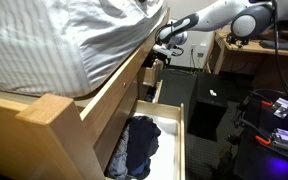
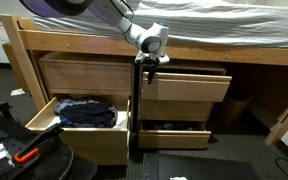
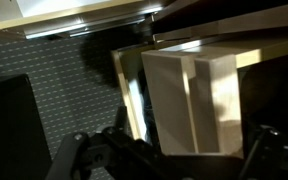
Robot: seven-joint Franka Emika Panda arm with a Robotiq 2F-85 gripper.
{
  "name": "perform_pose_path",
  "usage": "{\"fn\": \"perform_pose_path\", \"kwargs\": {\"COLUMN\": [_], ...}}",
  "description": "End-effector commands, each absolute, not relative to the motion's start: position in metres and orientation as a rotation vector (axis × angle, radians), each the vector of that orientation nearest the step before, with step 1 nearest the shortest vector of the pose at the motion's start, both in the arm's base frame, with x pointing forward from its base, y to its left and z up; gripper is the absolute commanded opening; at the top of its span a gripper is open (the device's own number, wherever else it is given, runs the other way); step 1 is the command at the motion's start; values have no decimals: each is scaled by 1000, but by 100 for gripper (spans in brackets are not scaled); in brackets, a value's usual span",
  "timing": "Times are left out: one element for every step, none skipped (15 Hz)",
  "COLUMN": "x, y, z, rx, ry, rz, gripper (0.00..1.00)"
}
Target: Open the top right drawer.
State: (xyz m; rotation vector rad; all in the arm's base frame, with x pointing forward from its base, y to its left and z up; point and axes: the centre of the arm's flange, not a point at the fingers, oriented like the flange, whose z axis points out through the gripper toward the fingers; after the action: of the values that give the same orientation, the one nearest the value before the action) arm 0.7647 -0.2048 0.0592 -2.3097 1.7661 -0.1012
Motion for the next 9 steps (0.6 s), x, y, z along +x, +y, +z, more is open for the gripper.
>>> {"fn": "perform_pose_path", "kwargs": {"x": [788,783,778,772,778,773,764,757,746], "y": [-223,-225,-229,-236,-232,-238,-243,-247,-249], "z": [31,41,61,79,97,106,119,124,129], "rx": [-2354,-2373,-2372,-2367,-2354,-2342,-2324,-2303,-2278], "ry": [1885,1942,2002,2066,2137,2211,2285,2357,2428], "rz": [32,65,72,92,91,95,111,136,160], "gripper": [100,100,100,100,100,100,100,100,100]}}
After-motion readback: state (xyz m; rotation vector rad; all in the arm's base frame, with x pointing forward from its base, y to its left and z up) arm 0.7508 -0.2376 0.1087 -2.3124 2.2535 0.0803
